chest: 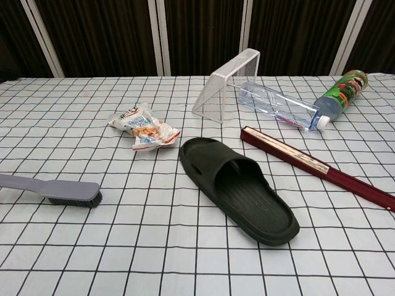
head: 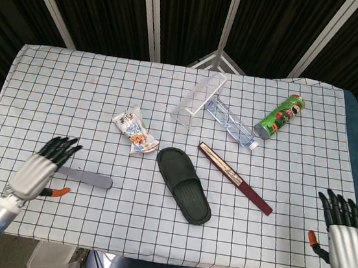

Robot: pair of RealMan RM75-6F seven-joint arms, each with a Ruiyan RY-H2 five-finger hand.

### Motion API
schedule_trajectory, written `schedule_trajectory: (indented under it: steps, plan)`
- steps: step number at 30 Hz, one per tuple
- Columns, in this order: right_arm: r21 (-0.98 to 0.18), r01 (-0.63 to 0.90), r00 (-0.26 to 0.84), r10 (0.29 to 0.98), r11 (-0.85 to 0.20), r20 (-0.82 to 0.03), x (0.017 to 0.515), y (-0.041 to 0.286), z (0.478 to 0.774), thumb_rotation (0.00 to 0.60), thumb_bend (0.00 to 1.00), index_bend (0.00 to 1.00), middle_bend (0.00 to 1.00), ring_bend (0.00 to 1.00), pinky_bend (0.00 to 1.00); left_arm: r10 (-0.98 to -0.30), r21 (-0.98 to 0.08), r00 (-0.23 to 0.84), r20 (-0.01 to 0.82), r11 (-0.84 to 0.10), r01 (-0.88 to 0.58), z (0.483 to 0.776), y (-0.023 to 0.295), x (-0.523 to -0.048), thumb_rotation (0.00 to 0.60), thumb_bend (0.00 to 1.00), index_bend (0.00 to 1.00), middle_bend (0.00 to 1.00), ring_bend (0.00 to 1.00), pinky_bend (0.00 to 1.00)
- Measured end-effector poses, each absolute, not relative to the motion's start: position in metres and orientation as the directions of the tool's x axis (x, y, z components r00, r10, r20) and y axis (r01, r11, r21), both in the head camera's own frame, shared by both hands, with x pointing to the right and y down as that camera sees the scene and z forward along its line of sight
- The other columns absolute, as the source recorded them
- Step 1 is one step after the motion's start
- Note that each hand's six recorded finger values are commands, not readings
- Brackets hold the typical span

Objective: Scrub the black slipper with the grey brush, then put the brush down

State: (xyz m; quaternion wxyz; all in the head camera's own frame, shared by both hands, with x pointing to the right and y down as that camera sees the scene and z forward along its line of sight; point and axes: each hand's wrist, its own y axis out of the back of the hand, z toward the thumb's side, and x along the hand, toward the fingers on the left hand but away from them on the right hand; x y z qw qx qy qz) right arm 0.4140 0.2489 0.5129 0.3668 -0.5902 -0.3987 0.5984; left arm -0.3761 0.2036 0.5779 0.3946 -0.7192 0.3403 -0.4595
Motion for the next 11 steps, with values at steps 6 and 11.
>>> schedule_trajectory:
  steps: [6,11]
  plan:
    - [-0.906,0.02,-0.052,0.904,-0.424,-0.424,0.416,0.253,0.512,0.599,0.41,0.0,0.0,0.0,0.0,-0.932,-0.937,0.13,0.338,-0.346,-0.047,0.528,0.267,-0.44,0.6,0.01,0.0,0.01,0.0,0.02]
    - [-0.9,0.026,-0.055,0.899,-0.434,-0.435,0.411,0.258,0.513,0.6,0.41,0.0,0.0,0.0,0.0,-0.935,-0.942,0.131,0.329,-0.334,-0.021,0.52,0.276,-0.449,0.6,0.01,0.0,0.01,0.0,0.02]
